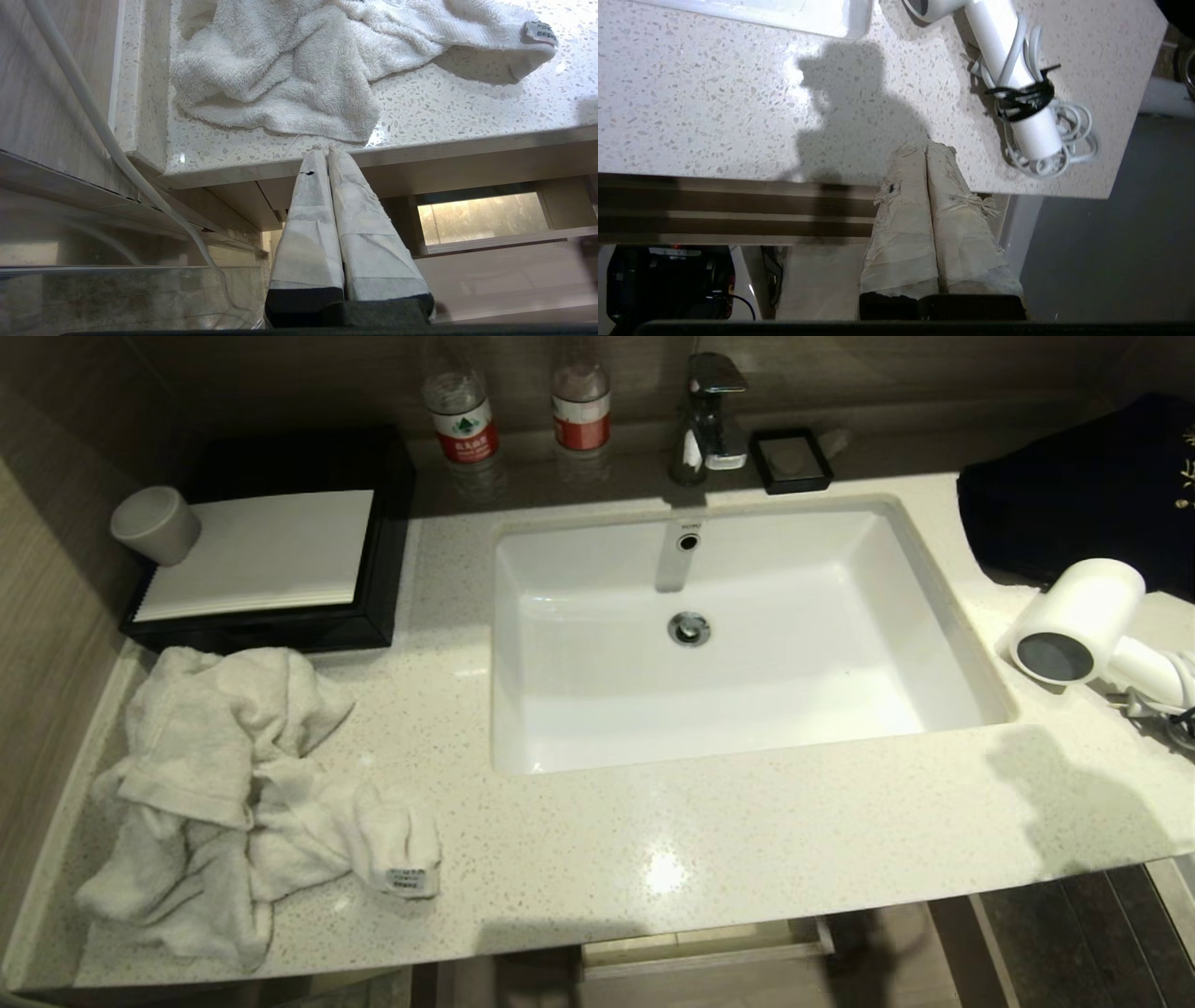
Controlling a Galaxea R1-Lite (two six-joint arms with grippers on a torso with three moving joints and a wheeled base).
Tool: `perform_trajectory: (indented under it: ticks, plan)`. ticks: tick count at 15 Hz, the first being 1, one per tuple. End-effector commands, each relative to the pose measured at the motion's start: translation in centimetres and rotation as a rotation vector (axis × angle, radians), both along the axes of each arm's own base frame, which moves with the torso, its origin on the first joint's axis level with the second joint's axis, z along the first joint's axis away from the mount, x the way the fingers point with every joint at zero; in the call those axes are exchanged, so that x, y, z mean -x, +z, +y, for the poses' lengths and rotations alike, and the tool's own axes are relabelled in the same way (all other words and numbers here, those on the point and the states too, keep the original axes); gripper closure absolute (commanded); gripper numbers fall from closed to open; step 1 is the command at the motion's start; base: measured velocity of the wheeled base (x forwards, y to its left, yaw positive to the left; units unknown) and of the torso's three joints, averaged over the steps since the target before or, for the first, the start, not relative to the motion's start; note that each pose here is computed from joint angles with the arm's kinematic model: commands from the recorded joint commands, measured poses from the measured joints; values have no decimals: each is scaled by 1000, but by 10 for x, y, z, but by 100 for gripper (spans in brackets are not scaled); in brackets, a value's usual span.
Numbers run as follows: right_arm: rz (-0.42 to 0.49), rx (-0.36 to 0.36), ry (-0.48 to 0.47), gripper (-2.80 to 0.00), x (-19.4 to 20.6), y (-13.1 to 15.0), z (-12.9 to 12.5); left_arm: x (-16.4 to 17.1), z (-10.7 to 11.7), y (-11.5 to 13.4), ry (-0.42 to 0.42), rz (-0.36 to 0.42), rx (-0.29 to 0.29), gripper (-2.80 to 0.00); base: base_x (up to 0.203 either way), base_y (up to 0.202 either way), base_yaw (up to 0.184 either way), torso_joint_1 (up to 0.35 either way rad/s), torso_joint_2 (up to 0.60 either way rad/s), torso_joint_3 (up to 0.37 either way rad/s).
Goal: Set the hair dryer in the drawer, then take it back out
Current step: Pick up the hairdryer
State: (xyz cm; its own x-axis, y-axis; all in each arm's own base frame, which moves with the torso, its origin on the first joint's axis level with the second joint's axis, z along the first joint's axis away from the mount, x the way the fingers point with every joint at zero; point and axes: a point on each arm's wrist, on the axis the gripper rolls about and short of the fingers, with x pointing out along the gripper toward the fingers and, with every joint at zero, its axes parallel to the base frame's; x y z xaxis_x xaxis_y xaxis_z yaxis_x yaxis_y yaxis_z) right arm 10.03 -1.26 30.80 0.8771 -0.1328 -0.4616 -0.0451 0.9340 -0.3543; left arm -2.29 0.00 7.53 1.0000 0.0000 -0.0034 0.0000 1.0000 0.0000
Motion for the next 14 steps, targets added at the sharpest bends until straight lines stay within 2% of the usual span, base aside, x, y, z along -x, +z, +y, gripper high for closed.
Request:
perform_trajectory:
  ticks: [1,2,4,6,7,8,11,14]
  plan:
    - [79,-29,75,0,-40,-10,-19,0,0,0,0,-2,0,0,0,0,0,0,0,0]
    - [79,-27,120,0,-52,-11,-27,0,0,0,0,-2,0,0,0,0,0,0,0,0]
    - [80,2,133,0,-72,-10,-49,0,0,0,0,-2,0,0,0,0,0,0,0,0]
    - [68,0,165,0,-87,-6,-67,0,0,0,0,-2,0,0,0,0,0,0,0,0]
    - [54,46,196,-280,-92,0,-74,0,0,0,0,1,1,0,0,0,0,0,0,0]
    - [57,70,229,-280,-97,2,-79,0,0,0,0,0,0,0,0,0,0,0,0,0]
    - [71,35,333,-280,-103,-3,-81,0,0,0,0,1,0,0,0,0,0,0,0,0]
    - [98,104,411,-280,-107,-7,-84,0,0,0,0,-1,0,0,0,0,0,0,0,0]
